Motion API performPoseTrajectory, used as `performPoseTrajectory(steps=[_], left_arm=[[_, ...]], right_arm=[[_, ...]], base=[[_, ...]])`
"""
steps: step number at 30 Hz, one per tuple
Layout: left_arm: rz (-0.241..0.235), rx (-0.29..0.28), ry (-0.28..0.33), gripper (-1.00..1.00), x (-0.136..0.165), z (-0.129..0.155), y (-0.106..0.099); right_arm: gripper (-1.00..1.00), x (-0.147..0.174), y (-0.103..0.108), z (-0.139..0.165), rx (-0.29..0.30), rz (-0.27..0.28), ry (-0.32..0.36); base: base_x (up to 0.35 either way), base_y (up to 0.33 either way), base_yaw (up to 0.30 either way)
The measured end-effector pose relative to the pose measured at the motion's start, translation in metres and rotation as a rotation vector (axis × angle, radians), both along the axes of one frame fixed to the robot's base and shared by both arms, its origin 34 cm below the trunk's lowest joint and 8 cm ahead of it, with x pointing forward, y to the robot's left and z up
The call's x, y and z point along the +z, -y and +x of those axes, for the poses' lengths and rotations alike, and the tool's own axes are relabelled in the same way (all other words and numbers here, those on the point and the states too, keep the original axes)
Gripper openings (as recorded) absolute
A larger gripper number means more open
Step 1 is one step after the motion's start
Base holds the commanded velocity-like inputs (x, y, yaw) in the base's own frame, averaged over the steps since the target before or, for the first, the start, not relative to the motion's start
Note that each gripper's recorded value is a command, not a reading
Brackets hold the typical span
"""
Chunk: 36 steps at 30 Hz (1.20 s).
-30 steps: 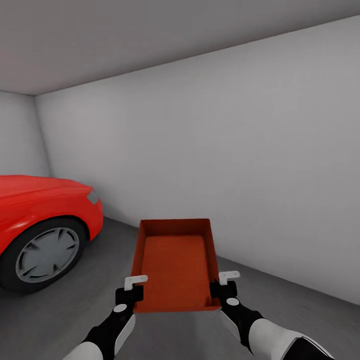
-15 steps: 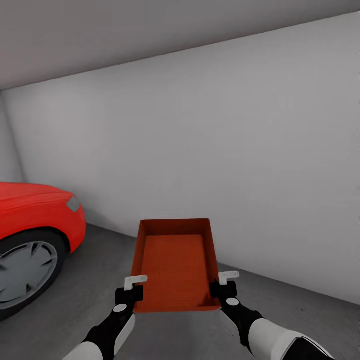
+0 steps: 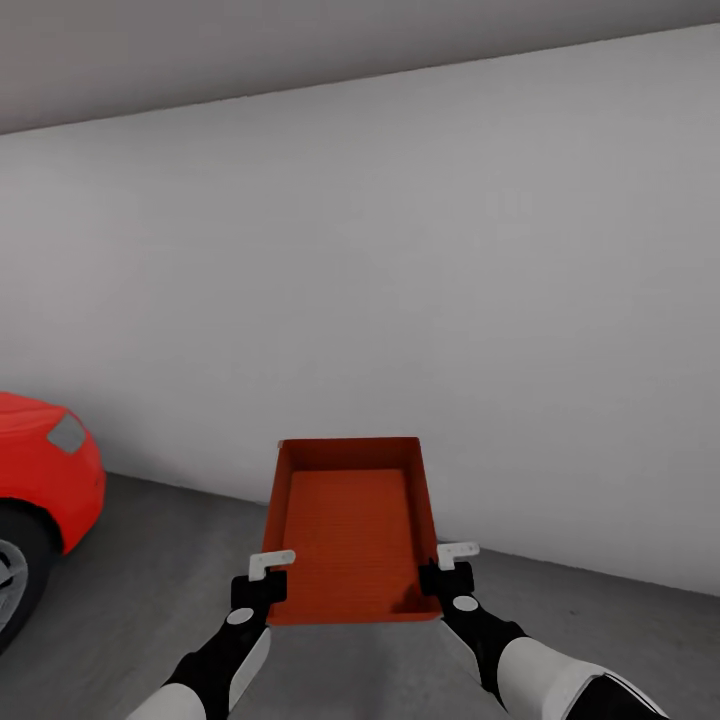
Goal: Move the two storage containers from the living room to the garage. In the garage, place one container on the floor and stack the other container on top of it (either order is fine).
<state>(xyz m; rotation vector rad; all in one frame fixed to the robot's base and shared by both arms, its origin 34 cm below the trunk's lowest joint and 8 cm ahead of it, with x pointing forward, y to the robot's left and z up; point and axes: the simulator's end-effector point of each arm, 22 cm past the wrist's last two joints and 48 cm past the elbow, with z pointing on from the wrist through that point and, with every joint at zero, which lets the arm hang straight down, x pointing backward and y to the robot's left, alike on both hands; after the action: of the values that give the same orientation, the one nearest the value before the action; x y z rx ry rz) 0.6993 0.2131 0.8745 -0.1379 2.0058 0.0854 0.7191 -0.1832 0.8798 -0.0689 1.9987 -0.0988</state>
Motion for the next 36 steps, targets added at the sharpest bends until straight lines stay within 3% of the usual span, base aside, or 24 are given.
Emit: performPoseTrajectory(steps=[22, 36], left_arm=[[0.000, 0.000, 0.000, -1.00, -0.0001, -0.0001, 0.0004], [0.000, 0.001, 0.003, -1.00, 0.0014, 0.0010, 0.0002]], right_arm=[[-1.00, -0.0002, 0.0004, 0.0000, 0.001, 0.000, -0.001], [-1.00, 0.0005, 0.0002, 0.0011, 0.002, 0.001, 0.001]], base=[[0.323, 0.141, -0.287], [0.238, 0.074, -0.028]])
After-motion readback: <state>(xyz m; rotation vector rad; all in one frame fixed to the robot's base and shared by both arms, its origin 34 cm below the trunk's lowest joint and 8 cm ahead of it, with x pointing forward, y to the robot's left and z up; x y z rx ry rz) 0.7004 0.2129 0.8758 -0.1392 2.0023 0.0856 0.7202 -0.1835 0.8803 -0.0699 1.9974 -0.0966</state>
